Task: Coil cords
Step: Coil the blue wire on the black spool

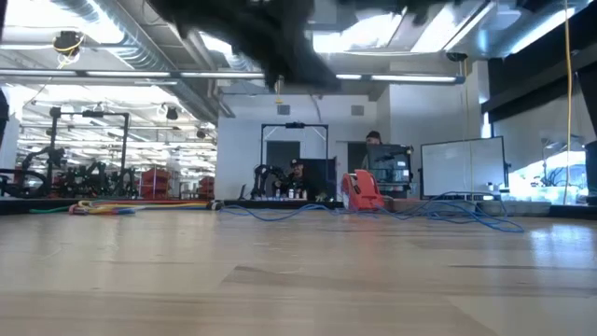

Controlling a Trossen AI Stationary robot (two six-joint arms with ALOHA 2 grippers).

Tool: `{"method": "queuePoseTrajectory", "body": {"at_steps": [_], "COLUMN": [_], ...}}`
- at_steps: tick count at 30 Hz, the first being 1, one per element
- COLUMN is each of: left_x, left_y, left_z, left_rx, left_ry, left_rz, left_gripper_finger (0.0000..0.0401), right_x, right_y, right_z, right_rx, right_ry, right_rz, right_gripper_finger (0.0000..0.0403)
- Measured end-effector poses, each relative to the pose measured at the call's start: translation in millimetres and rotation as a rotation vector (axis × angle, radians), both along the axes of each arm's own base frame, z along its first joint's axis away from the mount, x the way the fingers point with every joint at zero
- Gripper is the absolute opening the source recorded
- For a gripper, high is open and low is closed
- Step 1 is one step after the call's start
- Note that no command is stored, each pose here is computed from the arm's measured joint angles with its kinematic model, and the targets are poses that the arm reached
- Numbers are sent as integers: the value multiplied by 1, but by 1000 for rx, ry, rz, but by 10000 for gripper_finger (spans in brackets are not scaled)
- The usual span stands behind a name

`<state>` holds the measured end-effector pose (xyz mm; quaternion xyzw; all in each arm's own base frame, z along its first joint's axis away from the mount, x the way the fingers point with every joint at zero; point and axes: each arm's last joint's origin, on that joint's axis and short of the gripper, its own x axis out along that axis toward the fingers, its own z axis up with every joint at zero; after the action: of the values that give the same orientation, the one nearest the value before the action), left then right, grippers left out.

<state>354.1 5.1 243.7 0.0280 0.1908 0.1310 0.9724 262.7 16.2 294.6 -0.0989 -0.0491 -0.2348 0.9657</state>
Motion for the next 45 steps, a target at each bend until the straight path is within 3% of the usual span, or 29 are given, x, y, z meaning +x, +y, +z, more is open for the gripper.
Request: {"method": "queuePoseTrajectory", "body": {"at_steps": [9, 14, 22, 29, 32, 37, 45], "left_x": [3, -5, -4, 12, 17, 19, 8], "left_y": [1, -7, -5, 12, 20, 20, 19], "left_z": [-16, 6, 15, -3, -13, -19, 0], "left_rx": [0, 20, 30, -80, -128, -210, -195], "left_ry": [75, 20, -55, -113, -111, -93, -92], "left_rz": [0, -32, -32, -39, -31, -144, -171], "left_gripper_finger": [2, 14, 103, 162, 169, 170, 170], "right_x": [-22, -19, -10, 5, 7, 6, 6], "right_y": [0, 0, 3, 5, 5, 5, 4], "right_z": [27, 21, 11, -4, -5, -4, -6], "right_rx": [2, -9, 1, -6, -24, -28, -37], "right_ry": [-63, 21, 71, 110, 111, 108, 127], "right_rz": [29, 25, 76, 87, 82, 76, 60], "right_gripper_finger": [1, 1, 1, 1, 1, 1, 1]}}
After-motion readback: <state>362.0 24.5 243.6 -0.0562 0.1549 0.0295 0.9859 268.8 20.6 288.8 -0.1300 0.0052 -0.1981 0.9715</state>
